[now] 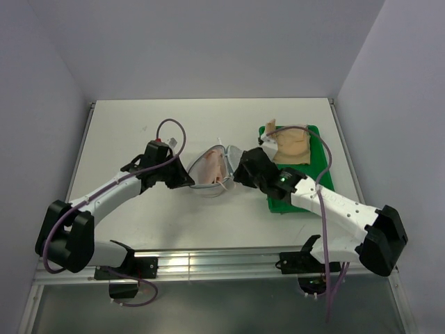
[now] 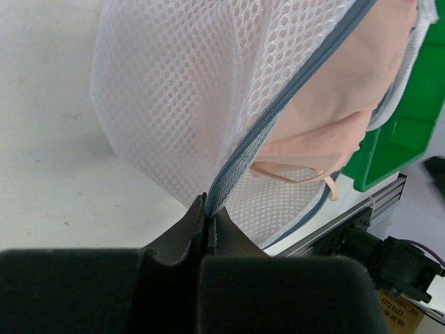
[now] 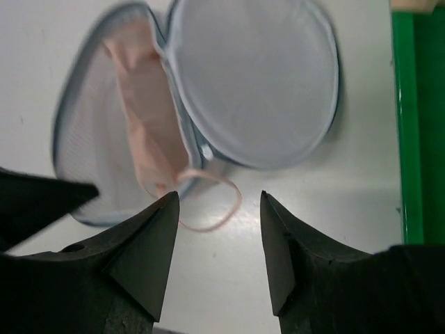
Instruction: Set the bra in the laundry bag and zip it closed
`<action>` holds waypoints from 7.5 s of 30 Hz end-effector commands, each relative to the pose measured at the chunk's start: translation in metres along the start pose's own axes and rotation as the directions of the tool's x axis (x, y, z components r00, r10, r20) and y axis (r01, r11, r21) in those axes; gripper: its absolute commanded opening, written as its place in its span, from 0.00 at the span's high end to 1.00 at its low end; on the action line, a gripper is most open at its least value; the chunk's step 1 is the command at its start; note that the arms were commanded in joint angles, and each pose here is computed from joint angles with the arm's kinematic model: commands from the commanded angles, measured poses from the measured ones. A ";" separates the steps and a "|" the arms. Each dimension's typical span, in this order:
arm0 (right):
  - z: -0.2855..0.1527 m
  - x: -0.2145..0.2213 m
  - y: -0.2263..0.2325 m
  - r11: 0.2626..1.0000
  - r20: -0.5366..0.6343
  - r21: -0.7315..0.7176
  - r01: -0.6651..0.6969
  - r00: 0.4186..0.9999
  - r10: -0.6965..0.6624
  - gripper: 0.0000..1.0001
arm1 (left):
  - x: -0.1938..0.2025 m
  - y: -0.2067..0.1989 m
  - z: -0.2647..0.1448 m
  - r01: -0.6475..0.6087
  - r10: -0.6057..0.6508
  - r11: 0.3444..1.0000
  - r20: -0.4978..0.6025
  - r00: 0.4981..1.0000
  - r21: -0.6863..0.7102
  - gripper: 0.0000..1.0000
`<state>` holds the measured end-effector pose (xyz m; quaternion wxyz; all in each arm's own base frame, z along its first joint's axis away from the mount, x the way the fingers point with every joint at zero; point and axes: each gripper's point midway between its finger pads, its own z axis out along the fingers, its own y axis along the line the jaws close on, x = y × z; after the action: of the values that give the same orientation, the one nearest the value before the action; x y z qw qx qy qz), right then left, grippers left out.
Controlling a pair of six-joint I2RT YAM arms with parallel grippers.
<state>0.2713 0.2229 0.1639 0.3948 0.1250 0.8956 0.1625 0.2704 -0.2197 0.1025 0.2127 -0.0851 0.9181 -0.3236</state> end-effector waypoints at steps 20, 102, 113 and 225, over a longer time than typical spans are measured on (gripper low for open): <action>0.024 0.054 0.010 0.891 -0.062 -0.315 -0.328 0.944 0.325 0.50 | -0.013 -0.020 -0.010 -0.054 0.054 0.997 0.014 0.998 0.050 1.00; 0.055 -0.031 0.021 0.990 0.018 -0.092 -0.110 0.994 0.112 0.43 | -0.135 0.064 -0.060 0.088 -0.016 0.955 0.250 0.968 -0.282 0.55; 0.095 -0.039 0.011 0.991 -0.037 -0.065 -0.113 0.993 0.111 0.43 | -0.149 0.032 -0.107 -0.042 0.192 0.910 0.329 0.925 -0.412 0.40; -0.030 -0.115 -0.123 0.922 0.204 -0.138 -0.361 0.901 0.383 0.42 | 0.004 -0.165 0.012 -0.738 0.966 0.101 -0.111 0.233 -0.667 1.00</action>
<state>0.3112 0.0691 0.1937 0.4334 0.3006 0.8084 0.2615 0.2885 -0.3564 0.1538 0.4737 0.4047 0.7311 0.2779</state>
